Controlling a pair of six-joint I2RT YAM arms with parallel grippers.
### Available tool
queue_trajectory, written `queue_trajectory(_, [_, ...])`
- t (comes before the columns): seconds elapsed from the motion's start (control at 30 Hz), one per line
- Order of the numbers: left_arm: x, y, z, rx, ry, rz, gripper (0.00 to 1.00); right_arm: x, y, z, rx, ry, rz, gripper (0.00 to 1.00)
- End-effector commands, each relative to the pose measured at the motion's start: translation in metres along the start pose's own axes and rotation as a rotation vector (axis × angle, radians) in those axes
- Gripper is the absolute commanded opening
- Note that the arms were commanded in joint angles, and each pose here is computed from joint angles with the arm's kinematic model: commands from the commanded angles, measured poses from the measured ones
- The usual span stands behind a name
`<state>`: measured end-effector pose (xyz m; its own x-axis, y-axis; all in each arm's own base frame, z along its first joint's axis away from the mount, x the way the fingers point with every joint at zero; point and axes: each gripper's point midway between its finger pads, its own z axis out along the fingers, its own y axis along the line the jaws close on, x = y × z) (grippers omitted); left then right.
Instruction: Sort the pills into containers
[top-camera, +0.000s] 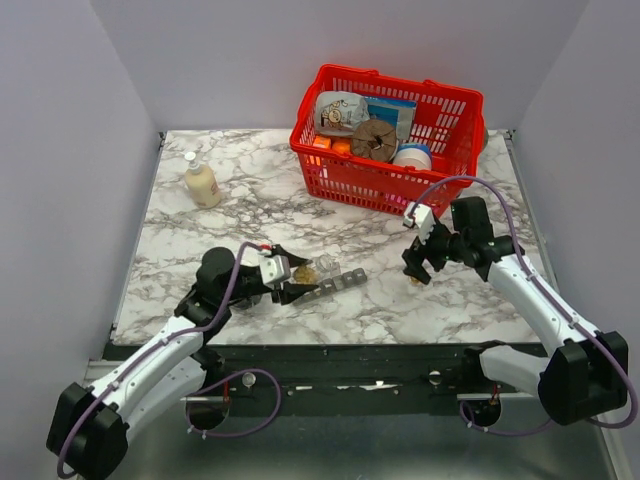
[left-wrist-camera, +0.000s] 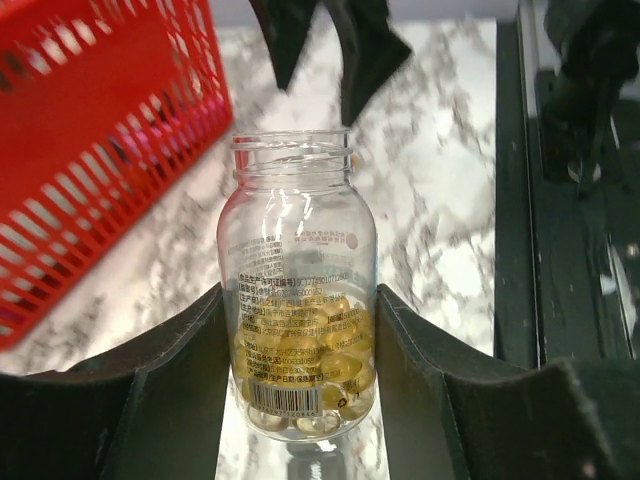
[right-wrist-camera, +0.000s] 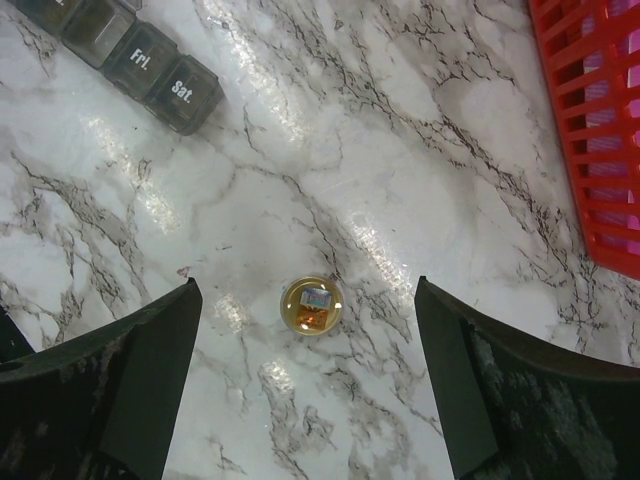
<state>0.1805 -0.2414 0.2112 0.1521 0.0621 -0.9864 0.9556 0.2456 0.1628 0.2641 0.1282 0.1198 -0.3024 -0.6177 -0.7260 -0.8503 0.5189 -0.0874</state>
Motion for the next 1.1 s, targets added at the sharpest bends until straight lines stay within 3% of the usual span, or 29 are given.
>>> queue_trajectory(0.0, [0.039,-0.001,0.009,-0.001,0.098,0.119,0.00,-0.005,0.003,-0.006,-0.013,-0.022,-0.012,0.96])
queue_trajectory(0.17, [0.071,-0.002,0.015,0.037,0.219,0.081,0.00,-0.006,0.003,-0.008,-0.008,-0.032,-0.018,0.96])
queue_trajectory(0.7, [0.117,0.003,0.001,0.058,0.592,0.066,0.00,-0.012,0.003,-0.019,0.017,-0.070,-0.041,0.96])
queue_trajectory(1.07, [0.144,0.003,-0.002,0.066,0.753,-0.005,0.00,-0.015,0.005,-0.023,0.020,-0.092,-0.049,0.97])
